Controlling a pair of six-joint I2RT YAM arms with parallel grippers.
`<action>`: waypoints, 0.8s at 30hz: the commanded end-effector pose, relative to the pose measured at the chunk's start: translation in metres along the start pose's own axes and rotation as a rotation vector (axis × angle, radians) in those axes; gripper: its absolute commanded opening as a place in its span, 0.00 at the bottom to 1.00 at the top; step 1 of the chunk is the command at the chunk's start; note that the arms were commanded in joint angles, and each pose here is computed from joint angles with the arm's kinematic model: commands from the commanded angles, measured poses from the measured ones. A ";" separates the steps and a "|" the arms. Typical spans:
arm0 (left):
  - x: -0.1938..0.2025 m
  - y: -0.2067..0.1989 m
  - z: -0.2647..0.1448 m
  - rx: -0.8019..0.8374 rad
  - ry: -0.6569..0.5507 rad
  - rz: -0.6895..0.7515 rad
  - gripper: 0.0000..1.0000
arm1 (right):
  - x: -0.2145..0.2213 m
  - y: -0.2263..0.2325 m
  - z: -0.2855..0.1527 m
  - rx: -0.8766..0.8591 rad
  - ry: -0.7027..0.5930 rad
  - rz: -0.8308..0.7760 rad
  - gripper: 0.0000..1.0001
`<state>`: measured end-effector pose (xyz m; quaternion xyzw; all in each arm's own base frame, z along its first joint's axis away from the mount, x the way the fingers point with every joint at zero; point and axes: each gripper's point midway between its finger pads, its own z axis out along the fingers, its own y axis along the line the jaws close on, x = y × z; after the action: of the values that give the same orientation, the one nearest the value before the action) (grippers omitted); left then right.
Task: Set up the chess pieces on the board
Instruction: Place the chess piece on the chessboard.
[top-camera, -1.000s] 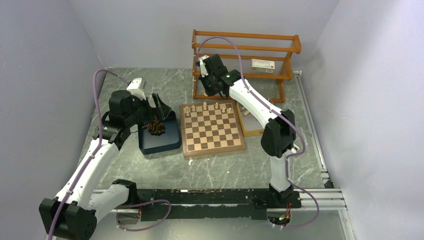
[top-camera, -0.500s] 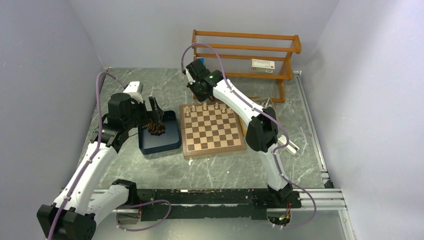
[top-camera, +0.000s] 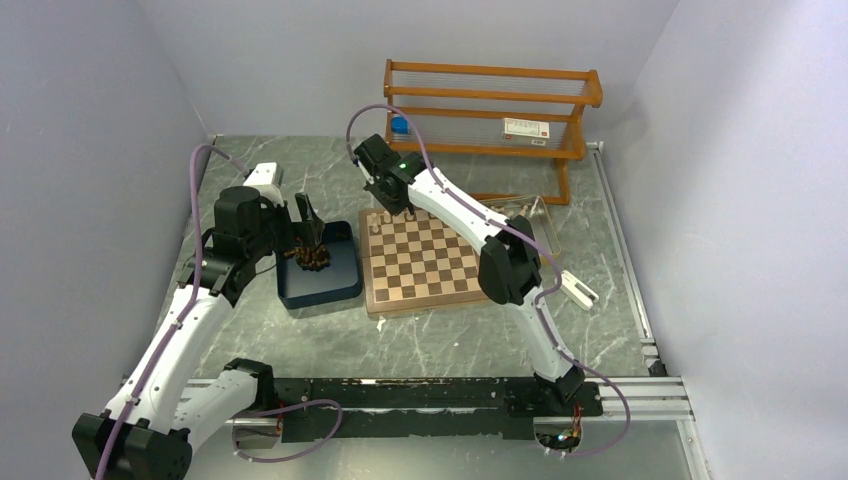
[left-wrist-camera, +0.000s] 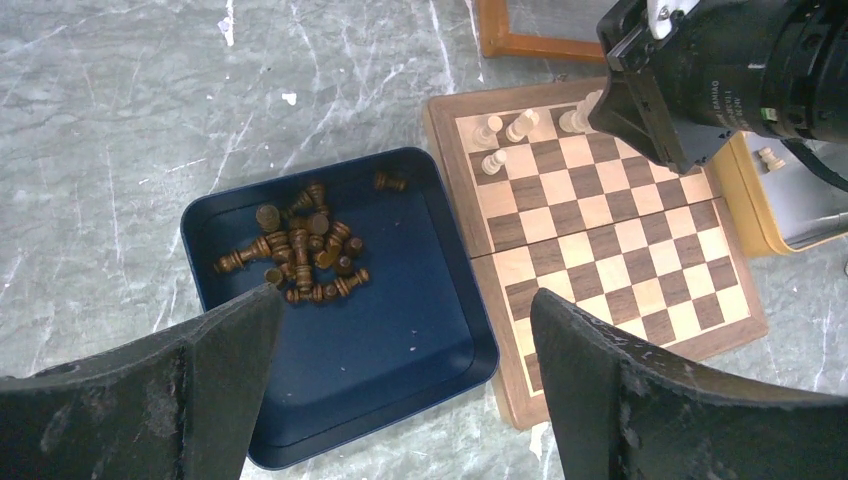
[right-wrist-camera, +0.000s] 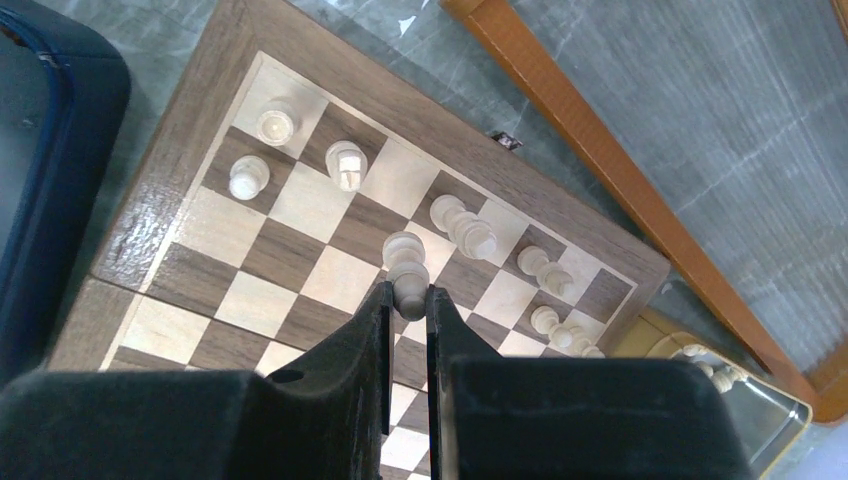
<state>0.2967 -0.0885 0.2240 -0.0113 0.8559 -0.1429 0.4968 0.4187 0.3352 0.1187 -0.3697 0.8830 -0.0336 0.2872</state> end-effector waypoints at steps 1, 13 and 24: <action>-0.015 -0.002 -0.008 -0.007 -0.044 0.010 0.98 | -0.001 -0.007 0.003 0.050 0.007 -0.031 0.12; -0.016 -0.002 -0.007 -0.006 -0.046 0.006 0.98 | 0.002 -0.004 0.018 0.063 0.019 -0.061 0.13; -0.015 -0.002 -0.007 -0.006 -0.044 0.008 0.98 | 0.001 0.000 0.027 0.056 0.013 -0.075 0.14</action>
<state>0.2967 -0.0882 0.2238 -0.0121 0.8561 -0.1417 0.4968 0.4270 0.3311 0.1010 -0.3864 0.8749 -0.0704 0.2833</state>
